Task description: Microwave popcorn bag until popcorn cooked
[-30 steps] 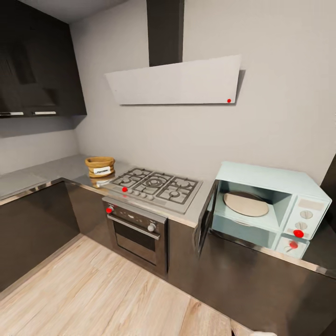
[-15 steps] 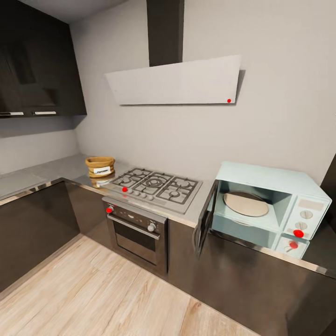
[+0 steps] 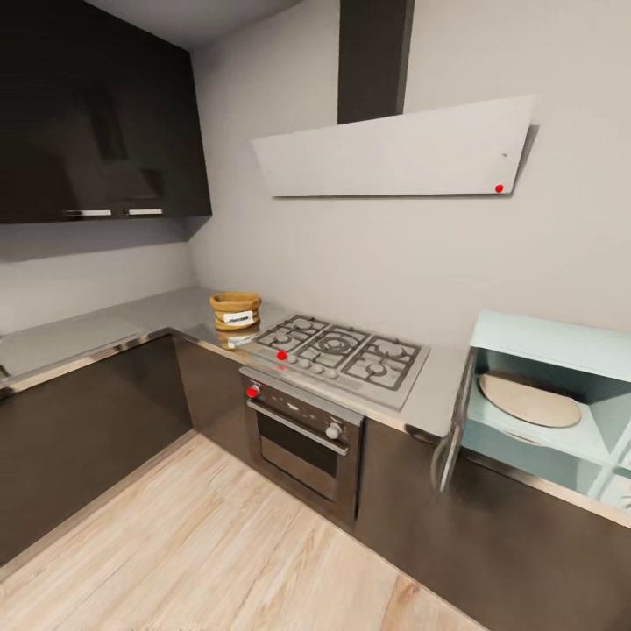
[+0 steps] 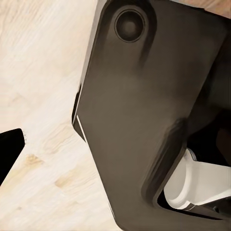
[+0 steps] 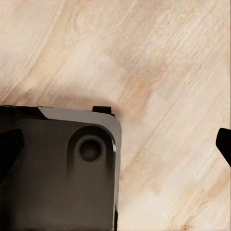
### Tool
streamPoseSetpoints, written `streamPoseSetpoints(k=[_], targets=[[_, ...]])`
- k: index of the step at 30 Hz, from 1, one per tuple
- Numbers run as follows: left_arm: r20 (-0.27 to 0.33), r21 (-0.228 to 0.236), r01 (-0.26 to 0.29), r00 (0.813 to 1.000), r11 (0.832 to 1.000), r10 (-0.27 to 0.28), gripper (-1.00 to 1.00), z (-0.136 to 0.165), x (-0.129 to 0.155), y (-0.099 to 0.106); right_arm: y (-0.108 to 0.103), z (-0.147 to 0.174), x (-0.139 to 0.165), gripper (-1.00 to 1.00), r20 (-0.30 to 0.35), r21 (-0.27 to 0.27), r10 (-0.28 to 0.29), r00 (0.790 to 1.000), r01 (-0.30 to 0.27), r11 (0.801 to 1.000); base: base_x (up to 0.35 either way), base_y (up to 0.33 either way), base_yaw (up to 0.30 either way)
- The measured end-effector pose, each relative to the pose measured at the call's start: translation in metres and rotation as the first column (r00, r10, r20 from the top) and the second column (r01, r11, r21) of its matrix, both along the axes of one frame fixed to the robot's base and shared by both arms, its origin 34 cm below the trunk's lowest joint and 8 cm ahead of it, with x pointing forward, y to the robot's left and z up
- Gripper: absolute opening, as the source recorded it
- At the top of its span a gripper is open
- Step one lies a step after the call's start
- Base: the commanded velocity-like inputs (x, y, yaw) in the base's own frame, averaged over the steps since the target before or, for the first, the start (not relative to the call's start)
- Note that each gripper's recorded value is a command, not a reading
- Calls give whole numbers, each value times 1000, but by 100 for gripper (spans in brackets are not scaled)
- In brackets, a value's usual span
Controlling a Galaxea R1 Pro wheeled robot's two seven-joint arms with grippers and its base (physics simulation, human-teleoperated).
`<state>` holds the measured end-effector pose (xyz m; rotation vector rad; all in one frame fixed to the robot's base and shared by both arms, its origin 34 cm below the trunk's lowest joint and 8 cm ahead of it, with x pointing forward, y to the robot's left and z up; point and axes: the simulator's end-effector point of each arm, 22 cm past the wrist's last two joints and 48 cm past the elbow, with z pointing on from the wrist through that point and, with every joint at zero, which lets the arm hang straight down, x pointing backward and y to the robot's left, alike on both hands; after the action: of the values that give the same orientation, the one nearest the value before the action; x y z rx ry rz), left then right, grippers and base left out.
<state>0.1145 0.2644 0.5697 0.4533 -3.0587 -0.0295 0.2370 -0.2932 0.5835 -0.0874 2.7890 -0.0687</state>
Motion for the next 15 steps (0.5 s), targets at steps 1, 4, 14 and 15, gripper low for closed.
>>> streamPoseSetpoints(k=[1, 4, 14, 15], targets=[[0, 0, 0, 1000, 1000, 0, 100, 0, 0, 0, 8, 0, -1, 100, -4, 34, 13, 1000, -13, 999, 85, 282, 254], [0, 1, 0, 1000, 1000, 0, 100, 0, 0, 1, 16, -1, -2, 100, -7, 68, 25, 1000, -25, 997, 107, 280, 254], [0, 0, 0, 1000, 1000, 0, 100, 0, 0, 0, 11, 0, -2, 100, -5, 64, 32, 999, -31, 997, 224, 234, 149], [0, 0, 0, 1000, 1000, 0, 100, 0, 0, 0, 10, 0, -1, 100, -4, 63, 32, 999, -32, 998, 241, 223, 4]])
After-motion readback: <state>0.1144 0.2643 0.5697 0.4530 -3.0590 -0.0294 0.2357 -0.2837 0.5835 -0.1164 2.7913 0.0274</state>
